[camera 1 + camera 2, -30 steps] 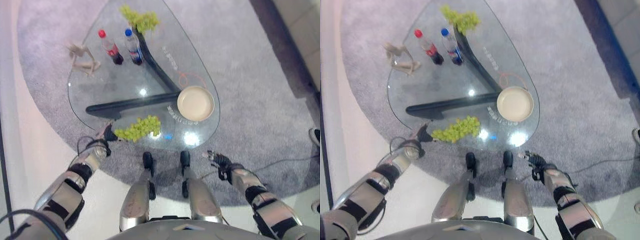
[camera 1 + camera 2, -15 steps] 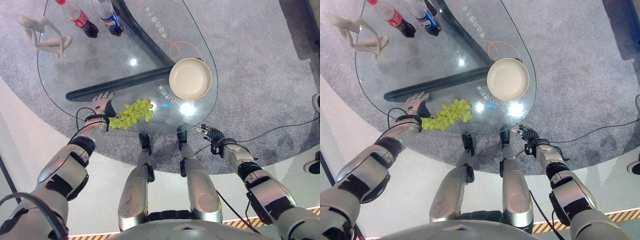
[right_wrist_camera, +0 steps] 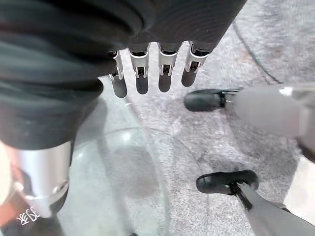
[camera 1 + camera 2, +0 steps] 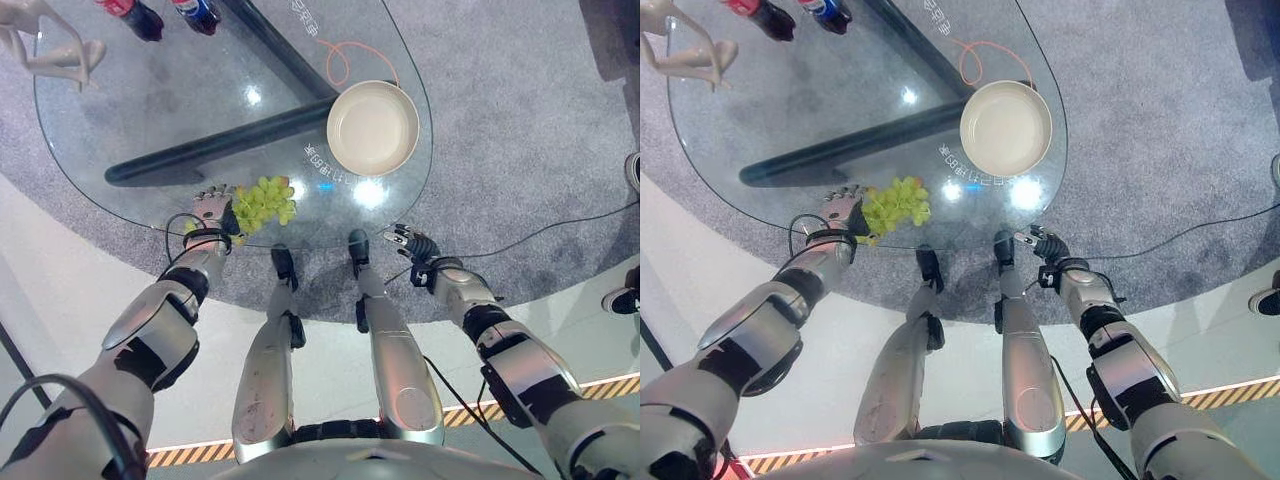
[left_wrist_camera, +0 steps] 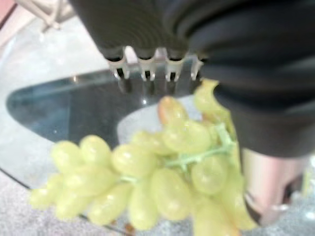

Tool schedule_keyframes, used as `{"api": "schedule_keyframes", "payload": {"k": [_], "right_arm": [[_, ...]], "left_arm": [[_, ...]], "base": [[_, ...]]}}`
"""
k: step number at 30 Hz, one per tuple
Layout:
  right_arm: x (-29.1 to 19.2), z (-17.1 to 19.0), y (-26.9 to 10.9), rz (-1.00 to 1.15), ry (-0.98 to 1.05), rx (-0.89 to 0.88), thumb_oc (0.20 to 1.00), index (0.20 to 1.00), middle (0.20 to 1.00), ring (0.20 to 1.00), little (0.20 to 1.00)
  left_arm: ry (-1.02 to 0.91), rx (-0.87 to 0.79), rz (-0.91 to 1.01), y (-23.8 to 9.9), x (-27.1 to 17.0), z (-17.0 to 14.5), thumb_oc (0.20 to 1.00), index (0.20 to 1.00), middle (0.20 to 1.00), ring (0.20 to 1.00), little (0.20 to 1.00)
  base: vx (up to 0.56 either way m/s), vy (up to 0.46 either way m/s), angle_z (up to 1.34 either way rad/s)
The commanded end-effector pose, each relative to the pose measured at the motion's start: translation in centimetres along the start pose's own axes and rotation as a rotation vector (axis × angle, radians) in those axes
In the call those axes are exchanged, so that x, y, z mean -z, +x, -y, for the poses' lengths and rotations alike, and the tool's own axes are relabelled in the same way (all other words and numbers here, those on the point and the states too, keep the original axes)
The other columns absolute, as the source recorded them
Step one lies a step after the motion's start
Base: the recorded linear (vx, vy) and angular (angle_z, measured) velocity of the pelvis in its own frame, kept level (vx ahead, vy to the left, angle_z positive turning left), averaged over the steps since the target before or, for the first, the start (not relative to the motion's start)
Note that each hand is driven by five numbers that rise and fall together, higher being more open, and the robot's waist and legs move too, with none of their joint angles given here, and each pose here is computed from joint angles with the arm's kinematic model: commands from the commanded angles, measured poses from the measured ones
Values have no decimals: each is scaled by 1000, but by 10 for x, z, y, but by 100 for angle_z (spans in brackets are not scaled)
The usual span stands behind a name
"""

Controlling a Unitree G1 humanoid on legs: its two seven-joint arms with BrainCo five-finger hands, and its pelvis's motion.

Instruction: Pick up fruits into the plate

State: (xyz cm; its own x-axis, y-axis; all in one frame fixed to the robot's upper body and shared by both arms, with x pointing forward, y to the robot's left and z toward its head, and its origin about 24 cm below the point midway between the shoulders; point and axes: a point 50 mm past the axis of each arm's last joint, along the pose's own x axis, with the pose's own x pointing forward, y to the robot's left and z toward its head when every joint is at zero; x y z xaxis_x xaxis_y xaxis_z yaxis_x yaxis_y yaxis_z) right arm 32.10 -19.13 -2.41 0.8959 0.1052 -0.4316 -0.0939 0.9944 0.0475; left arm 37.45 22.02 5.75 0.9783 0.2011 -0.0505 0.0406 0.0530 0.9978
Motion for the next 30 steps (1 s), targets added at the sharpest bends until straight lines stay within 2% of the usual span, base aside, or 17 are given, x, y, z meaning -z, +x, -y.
{"api": "schedule_keyframes", "payload": {"k": [1,13,14,15,30], "right_arm": [[20,-2,-9,9,-14,-30,1000,1000,1000,1000,1000],[17,-20,-8,37,51,-66,1000,1000,1000,1000,1000],[17,-24,-7,39,69,-77,1000,1000,1000,1000,1000],[17,-26,-7,39,74,-81,1000,1000,1000,1000,1000],[23,-26,-9,29,112,-88,1000,1000,1000,1000,1000]], "left_arm": [[-22,-31,-81,2,14,-6,1000,1000,1000,1000,1000],[8,-126,-144,-3,10,0,1000,1000,1000,1000,1000],[16,-157,-167,-3,12,-3,573,573,573,573,573],[15,-173,-166,-3,11,-4,200,200,200,200,200],[9,-200,-159,-2,11,-6,200,200,200,200,200]], "base": [[-29,-39,-6],[-1,-32,0],[8,-50,-2],[12,-64,-2],[12,-14,0]]}}
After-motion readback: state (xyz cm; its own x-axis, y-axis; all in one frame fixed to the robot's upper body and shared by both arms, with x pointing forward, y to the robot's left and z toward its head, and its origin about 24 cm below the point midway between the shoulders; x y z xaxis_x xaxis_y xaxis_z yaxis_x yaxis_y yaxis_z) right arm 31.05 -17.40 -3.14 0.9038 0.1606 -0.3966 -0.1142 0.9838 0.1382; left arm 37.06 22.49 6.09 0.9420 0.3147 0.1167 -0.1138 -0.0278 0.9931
